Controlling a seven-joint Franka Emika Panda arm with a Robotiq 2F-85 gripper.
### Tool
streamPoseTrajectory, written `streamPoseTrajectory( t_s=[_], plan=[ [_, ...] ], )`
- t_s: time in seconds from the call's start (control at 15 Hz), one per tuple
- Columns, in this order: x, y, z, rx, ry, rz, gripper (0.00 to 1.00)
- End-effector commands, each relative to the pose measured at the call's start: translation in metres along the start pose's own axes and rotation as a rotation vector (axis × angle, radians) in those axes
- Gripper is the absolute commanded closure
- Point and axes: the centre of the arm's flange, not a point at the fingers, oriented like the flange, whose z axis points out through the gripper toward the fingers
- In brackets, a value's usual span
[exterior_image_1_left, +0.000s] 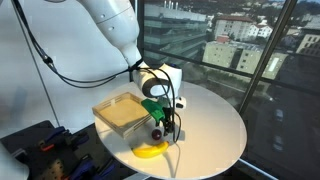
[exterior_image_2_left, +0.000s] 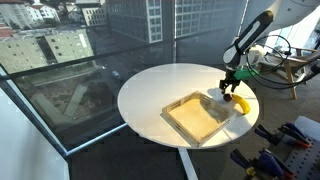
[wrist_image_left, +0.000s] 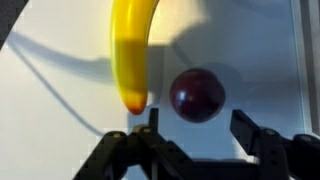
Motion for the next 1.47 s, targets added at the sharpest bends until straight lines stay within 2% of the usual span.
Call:
streamPoseTrajectory(
  t_s=[0.0, 0.93, 1.4],
  plan=[
    [0.007, 0.005, -0.001, 0.007, 0.013, -0.007, 0.00],
    [0.006, 0.005, -0.003, 0.007, 0.011, -0.005, 0.00],
    [0.005, 0.002, -0.016, 0.005, 0.002, -0.001, 0.00]
  ],
)
